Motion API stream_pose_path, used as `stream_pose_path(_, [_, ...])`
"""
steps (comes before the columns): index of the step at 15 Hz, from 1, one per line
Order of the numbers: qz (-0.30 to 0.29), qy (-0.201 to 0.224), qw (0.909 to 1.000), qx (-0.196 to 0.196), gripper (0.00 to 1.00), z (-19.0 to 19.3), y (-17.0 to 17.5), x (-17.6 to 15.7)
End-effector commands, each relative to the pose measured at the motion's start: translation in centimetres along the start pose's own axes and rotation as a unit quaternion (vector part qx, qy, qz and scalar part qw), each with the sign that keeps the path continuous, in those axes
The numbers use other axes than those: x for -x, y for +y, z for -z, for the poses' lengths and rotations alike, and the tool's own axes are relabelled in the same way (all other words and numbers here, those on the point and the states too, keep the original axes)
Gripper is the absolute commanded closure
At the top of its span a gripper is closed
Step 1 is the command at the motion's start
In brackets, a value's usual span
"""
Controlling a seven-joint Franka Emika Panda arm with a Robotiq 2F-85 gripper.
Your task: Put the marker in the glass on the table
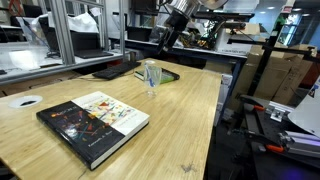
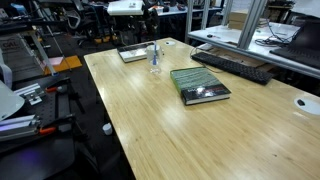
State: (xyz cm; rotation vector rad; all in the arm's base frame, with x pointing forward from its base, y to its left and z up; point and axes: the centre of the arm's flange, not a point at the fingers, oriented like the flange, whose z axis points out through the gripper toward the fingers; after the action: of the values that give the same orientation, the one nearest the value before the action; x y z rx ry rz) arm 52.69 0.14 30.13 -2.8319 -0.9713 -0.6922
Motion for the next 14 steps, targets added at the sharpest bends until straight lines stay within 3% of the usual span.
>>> stream_pose_path(1, [0.009,0.011,0.9999,0.007,0.26,-1.7,0.6,-1.4])
stream_pose_path(6, [0.004,0.008,1.0000,0.000,0.61,-3.6,1.5,-1.6])
stream_pose_path(7, [0.002,0.008,1.0000,-0.001,0.61,-3.8,1.7,-1.6])
stream_pose_path(8, [-0.001,0.007,1.0000,-0.003,0.52,-4.1,1.8,-1.6])
stream_pose_path(9, [-0.003,0.006,1.0000,-0.005,0.53,-4.3,1.9,-1.7])
stream_pose_path(11, [-0.005,0.005,0.9999,-0.007,0.44,-4.9,2.1,-1.8])
stream_pose_path(13, [-0.006,0.004,0.9999,-0.010,0.45,-5.5,2.2,-1.8])
stream_pose_path(14, [-0.006,0.003,0.9999,-0.011,0.50,-5.7,2.3,-1.9])
